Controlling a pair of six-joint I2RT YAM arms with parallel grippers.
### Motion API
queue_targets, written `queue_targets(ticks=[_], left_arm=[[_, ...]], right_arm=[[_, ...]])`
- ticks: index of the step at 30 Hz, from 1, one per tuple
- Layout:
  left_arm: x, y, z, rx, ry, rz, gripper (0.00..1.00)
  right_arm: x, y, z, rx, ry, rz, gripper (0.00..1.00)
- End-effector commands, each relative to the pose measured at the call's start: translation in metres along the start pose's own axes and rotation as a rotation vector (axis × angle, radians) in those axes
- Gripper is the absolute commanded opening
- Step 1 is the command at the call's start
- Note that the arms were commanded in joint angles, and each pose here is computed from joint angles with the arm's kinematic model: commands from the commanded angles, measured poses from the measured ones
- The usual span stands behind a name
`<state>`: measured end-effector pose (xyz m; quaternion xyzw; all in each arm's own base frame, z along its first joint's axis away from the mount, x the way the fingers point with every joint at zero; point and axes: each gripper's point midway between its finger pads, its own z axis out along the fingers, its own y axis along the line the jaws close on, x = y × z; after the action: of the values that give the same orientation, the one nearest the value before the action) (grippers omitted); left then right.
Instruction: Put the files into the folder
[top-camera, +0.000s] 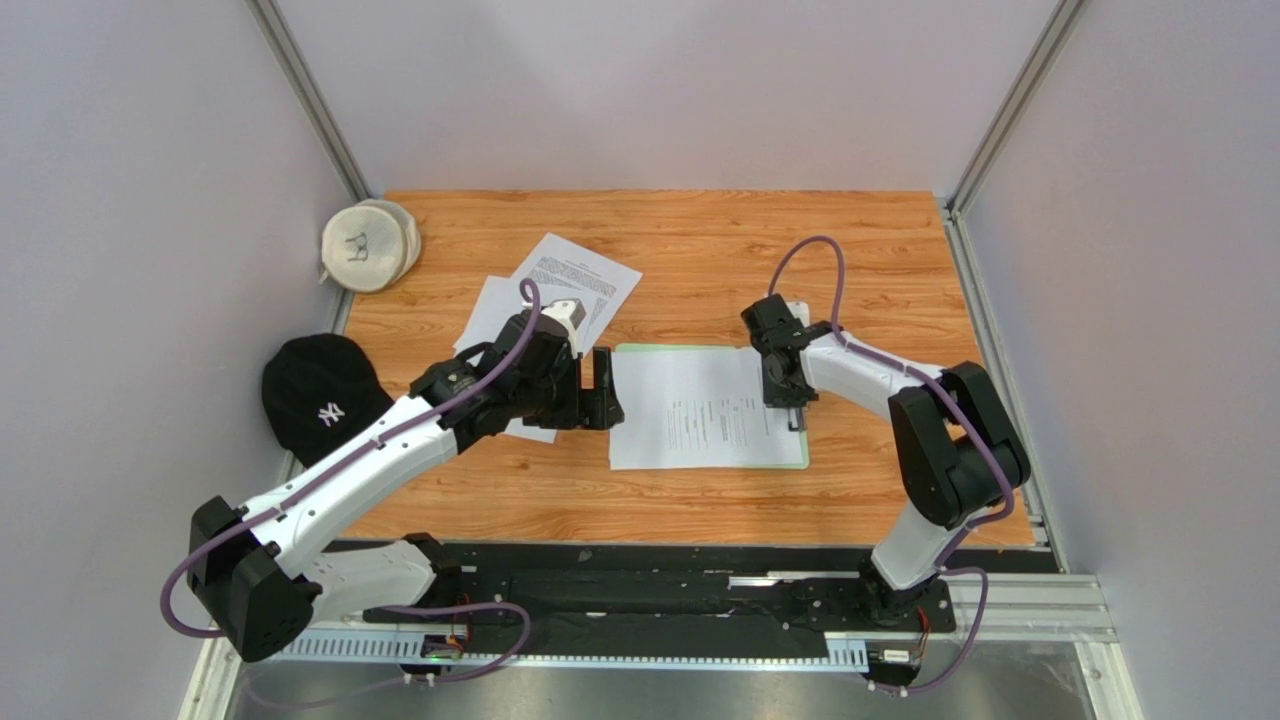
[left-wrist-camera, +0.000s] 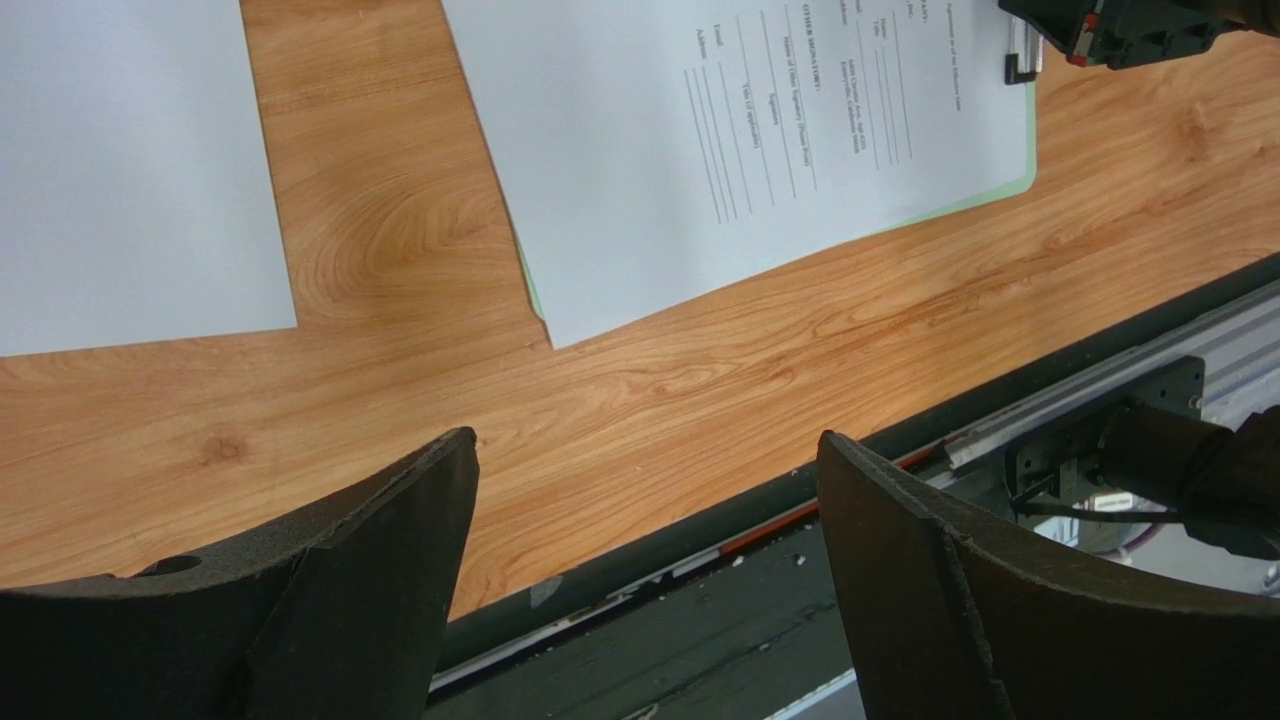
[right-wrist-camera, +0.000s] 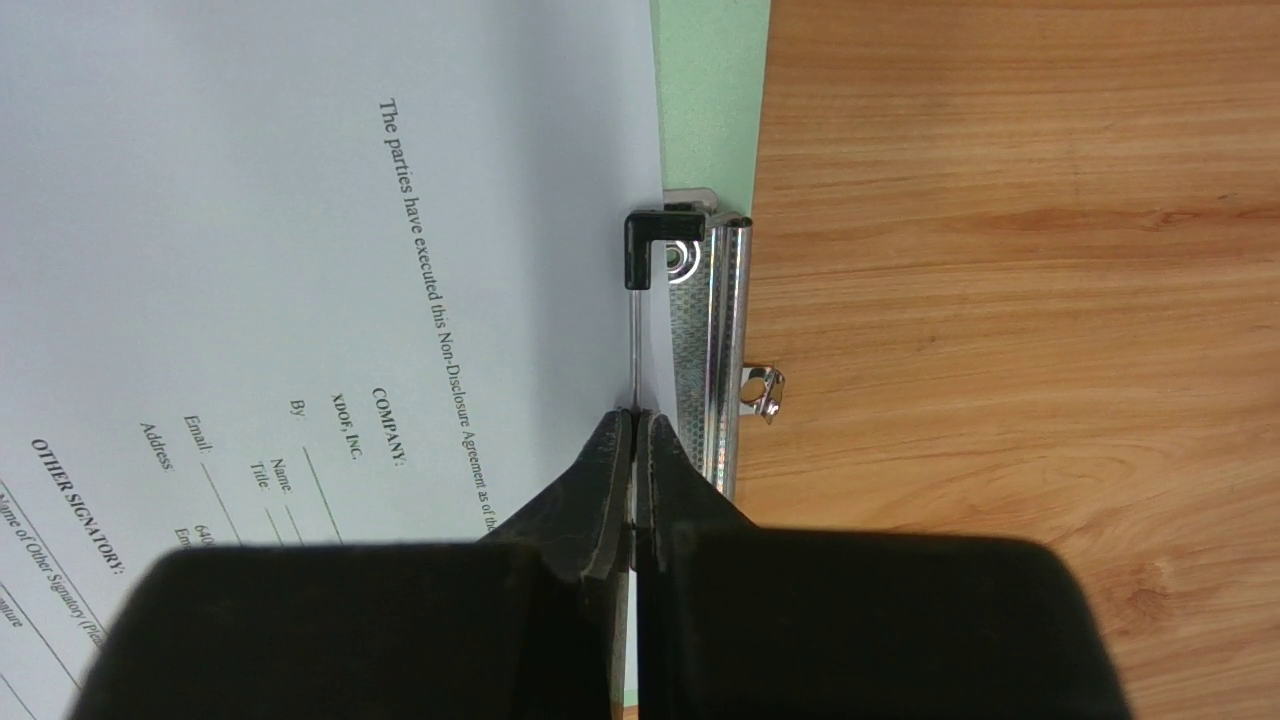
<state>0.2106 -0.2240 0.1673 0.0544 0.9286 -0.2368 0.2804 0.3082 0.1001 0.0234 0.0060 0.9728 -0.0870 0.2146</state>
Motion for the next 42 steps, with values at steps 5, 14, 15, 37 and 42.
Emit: queue_targets(ticks=[5,14,15,37,42], left_arm=[[-0.012,-0.007,-0.001,0.019,-0.018,-0.007,0.91],[-0.033,0.031,-0.015,-0.089,-0.054,-0.069,0.94],[-0.033,0.041,-0.02,-0.116,-0.056,-0.085,0.94],[-0.096,0.184,0.042,-0.292,0.002,-0.448,0.91],[-0.08,0.186,0.075,-0.257,0.063,-0.58,0.87]], right_arm=[[-0.014,-0.034,-0.003,0.048,-0.054,0.071,0.0],[-0.048,-0.04,-0.065,0.109,-0.196,-0.011,0.58],[-0.054,-0.028,-0.085,0.067,-0.253,-0.024,0.64],[-0.187,0.293,-0.115,-0.893,-0.387,-0.075,0.85],[-0.204,0.319,-0.053,-0.792,-0.386,-0.214,0.86]])
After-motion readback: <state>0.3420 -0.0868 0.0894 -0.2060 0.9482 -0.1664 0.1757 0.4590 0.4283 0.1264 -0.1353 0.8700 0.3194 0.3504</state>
